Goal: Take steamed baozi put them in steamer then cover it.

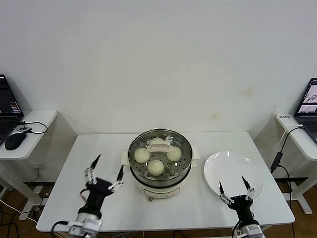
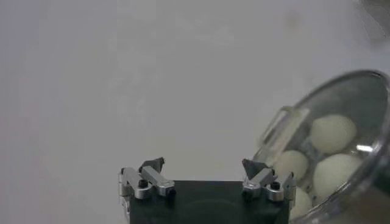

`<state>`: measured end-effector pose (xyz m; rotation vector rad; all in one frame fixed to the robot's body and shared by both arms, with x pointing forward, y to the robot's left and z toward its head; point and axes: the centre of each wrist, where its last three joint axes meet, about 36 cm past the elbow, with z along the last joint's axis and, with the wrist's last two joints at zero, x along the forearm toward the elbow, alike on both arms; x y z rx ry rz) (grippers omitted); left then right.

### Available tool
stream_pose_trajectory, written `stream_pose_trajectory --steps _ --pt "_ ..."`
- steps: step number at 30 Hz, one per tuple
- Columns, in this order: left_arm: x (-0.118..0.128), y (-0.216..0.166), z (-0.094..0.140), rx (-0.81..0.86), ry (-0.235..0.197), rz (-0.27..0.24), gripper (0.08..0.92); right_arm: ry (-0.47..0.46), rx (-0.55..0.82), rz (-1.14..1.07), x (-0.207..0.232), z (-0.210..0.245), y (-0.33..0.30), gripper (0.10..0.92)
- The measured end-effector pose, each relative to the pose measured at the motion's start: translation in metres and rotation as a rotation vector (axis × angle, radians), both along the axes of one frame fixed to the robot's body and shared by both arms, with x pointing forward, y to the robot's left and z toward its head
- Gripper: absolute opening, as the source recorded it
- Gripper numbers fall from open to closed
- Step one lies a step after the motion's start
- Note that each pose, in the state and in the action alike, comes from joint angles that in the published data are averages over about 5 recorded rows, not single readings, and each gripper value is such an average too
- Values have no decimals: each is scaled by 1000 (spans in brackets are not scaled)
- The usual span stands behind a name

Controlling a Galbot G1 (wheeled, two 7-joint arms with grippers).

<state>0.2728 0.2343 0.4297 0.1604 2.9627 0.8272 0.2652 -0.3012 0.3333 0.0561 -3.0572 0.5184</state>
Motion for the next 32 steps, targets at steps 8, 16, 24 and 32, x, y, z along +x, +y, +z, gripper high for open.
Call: stream_pose_trajectory --steps 8,16,24,32 --pt "-33 21 -29 -266 94 103 823 27 35 31 -14 -5 1 823" --pt "-50 35 -50 -384 136 167 823 58 65 51 -27 -8 9 823" --pt "-57 42 -62 -427 159 183 823 78 85 60 -35 -8 14 823" --pt "-57 47 -69 -436 158 189 823 78 88 55 -37 -5 13 823"
